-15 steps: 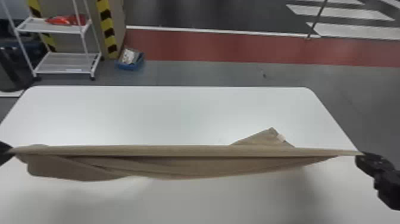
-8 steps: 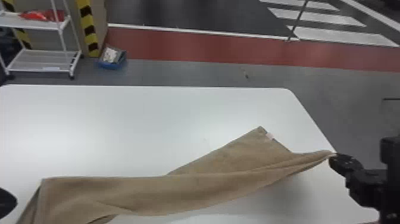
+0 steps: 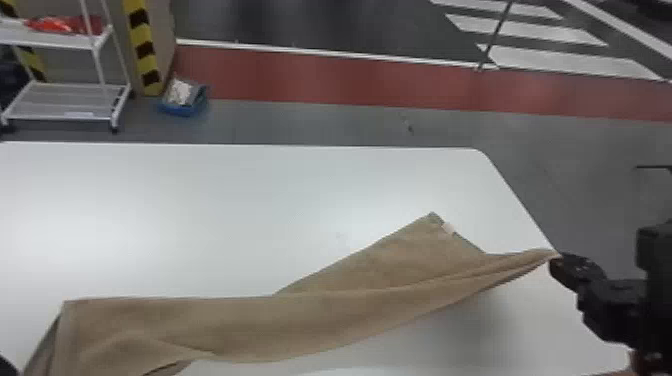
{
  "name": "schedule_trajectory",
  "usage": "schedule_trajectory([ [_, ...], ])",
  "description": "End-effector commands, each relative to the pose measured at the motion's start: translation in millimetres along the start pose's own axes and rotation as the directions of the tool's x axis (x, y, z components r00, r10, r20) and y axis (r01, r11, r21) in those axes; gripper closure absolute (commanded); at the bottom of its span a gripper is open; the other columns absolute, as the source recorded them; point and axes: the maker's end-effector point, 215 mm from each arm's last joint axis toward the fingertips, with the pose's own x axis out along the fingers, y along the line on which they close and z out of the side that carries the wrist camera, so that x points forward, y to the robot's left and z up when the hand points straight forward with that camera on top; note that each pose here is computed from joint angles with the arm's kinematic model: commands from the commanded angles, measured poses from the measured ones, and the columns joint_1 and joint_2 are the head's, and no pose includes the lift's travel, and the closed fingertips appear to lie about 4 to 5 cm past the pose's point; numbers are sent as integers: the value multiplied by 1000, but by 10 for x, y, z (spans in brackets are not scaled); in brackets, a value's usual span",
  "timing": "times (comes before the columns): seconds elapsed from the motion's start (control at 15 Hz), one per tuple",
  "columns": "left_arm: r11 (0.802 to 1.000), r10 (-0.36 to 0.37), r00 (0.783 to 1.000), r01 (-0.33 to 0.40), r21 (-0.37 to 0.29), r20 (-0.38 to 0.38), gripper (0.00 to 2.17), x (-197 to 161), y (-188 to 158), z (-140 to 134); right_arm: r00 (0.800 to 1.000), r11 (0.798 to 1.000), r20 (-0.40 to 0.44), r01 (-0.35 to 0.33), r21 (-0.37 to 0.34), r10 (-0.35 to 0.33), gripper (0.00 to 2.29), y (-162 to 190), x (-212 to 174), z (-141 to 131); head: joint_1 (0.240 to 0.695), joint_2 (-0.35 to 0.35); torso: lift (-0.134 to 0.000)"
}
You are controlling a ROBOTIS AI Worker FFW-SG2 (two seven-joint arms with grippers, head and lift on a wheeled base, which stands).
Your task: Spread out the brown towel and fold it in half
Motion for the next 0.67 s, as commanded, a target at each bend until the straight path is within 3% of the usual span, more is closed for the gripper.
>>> schedule_trajectory([
  [0.0,1000,-8,999,7,10,33,586,122,-156,171,1000,1000,1,-9,4,9,1325,51,26,13,695,-226,-128],
  [0.2,998,59,995,-59,0,83,589,281,-106,408,1000,1000,3,-12,6,12,1325,71,40,21,695,-253,-128],
  [0.4,1000,23,995,-23,-2,96,596,410,-234,516,1000,1000,-2,-8,7,8,1325,48,44,-4,695,-291,-128],
  [0.6,1000,12,998,-12,-4,63,599,496,-241,422,1000,1000,-4,-7,11,7,1325,34,57,-12,695,-321,-128],
])
